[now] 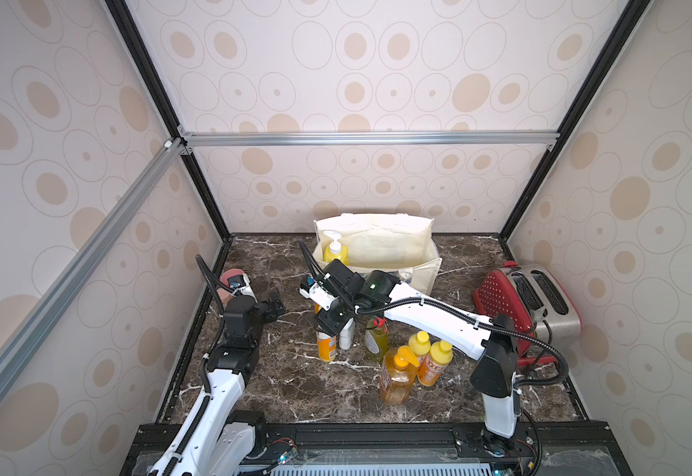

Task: Pack dish soap into the shopping bag
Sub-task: Pick up the bottle of dish soap at the center of the board.

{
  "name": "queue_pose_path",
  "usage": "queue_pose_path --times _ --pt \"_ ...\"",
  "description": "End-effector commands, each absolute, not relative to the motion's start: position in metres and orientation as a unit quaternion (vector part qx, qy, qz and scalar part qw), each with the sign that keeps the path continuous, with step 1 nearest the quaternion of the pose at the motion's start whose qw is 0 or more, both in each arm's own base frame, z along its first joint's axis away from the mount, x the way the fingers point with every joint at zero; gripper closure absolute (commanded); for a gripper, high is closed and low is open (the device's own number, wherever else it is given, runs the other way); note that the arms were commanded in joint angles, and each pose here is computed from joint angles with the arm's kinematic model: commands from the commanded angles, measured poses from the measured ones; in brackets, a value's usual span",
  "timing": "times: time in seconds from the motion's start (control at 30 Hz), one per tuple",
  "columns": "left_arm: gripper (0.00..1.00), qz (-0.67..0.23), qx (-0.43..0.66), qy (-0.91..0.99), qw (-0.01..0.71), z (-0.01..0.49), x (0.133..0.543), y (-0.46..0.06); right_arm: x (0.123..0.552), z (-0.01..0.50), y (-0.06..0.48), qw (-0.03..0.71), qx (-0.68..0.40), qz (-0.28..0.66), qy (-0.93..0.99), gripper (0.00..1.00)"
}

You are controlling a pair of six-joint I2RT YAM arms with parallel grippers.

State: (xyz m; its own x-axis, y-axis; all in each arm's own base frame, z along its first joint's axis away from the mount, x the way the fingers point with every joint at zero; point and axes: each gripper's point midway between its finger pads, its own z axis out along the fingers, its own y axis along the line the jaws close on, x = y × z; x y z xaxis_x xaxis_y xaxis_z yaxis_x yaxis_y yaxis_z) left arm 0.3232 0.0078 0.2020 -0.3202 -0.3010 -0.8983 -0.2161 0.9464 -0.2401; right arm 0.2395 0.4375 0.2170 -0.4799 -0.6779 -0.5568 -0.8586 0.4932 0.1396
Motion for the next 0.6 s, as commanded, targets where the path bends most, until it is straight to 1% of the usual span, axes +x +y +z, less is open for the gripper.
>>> queue_pose_path --times 0.0,0.2,0.3,0.37,0.43,0.57 --pt "0.02 -0.046 -0.161 0.796 0.581 0.219 0.327 0.008 0.223 0.330 0.429 0.310 -0.466 0.280 0.780 0.65" --pt "0.02 -0.046 -0.159 0.797 0.581 0.219 0.327 0.007 0.211 0.401 0.406 0.358 -0.465 0.310 0.748 0.67" --pt "0.02 -0.062 -0.163 0.795 0.581 0.223 0.328 0.004 0.217 0.442 0.390 0.398 -0.448 0.318 0.735 0.68" --pt "0.02 -0.091 -0.168 0.792 0.580 0.230 0.331 -0.003 0.224 0.463 0.379 0.422 -0.433 0.319 0.730 0.69" --pt "0.02 -0.126 -0.170 0.787 0.580 0.246 0.337 -0.013 0.235 0.482 0.368 0.445 -0.417 0.320 0.725 0.69" --pt "0.02 -0.198 -0.138 0.782 0.575 0.294 0.356 -0.040 0.265 0.512 0.344 0.492 -0.373 0.315 0.721 0.69"
